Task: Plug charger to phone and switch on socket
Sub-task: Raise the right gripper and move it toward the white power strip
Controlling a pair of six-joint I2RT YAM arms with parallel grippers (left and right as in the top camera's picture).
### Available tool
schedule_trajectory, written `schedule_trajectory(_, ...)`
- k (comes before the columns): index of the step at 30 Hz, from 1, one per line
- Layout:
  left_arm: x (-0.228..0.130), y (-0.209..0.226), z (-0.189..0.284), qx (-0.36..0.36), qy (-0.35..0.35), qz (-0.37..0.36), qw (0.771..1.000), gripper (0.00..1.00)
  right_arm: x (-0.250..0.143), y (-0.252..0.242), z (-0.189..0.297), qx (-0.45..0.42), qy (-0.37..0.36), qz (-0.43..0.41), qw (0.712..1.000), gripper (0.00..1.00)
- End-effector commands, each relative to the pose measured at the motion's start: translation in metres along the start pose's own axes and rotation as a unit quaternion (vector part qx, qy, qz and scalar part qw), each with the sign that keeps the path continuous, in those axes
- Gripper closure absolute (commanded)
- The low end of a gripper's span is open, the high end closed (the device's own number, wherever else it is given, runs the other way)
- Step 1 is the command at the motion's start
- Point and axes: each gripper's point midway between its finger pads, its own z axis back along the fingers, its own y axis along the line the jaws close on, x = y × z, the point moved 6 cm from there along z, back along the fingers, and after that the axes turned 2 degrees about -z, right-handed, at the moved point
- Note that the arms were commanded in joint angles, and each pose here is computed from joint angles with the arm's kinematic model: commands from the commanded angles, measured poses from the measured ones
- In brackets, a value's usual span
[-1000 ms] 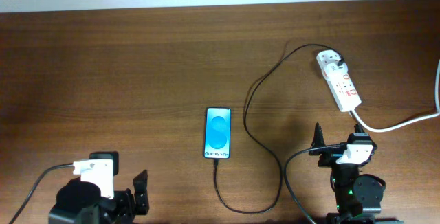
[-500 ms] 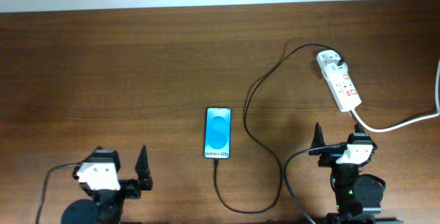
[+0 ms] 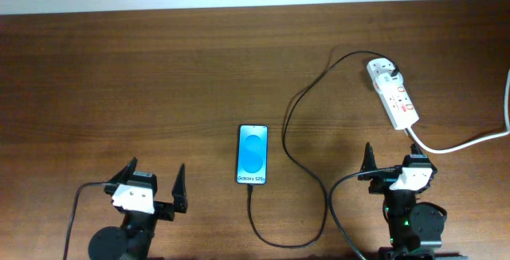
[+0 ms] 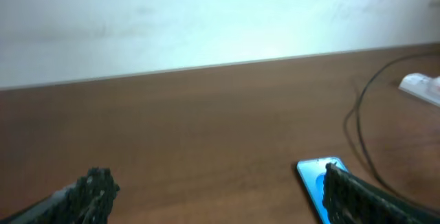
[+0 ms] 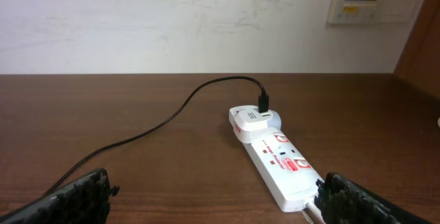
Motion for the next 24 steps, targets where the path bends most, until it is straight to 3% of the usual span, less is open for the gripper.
schedule_trajectory(1,0.008,-0.008,0.001,-0.036,-0.025,-0.012,0.999,0.01,-0.002,-0.003,0.0,-0.011,0.0,0.003,1.0,0.02)
schedule_trajectory(8,-0.017,-0.016,0.003,-0.067,0.039,0.003,0.997,0.01,-0.002,-0.003,0.0,-0.011,0.0,0.003,1.0,0.02)
schedule_trajectory(12,-0.01,-0.003,0.001,-0.014,0.024,-0.003,1.0,0.01,-0.002,-0.003,0.0,-0.012,0.0,0.004,1.0,0.02)
schedule_trajectory(14,-0.018,0.002,-0.001,0.009,0.035,-0.002,0.999,0.01,0.013,-0.001,0.001,-0.002,-0.039,-0.007,0.999,0.02)
schedule_trajectory(16,-0.033,0.0,-0.007,-0.001,0.054,0.002,0.999,0.01,0.024,0.005,0.002,0.032,-0.067,-0.088,0.993,0.02)
schedule_trajectory(18,-0.043,-0.004,-0.011,-0.02,0.065,0.006,0.998,0.01,0.052,0.012,0.009,0.081,-0.133,-0.189,0.97,0.02)
schedule_trajectory(20,-0.044,-0.006,-0.011,-0.028,0.065,0.007,0.997,0.01,0.075,0.022,0.019,0.136,-0.181,-0.182,0.957,0.02)
schedule_trajectory(24,-0.043,-0.006,-0.011,-0.028,0.063,0.006,0.998,0.01,0.108,0.027,0.027,0.156,-0.196,-0.161,0.955,0.02)
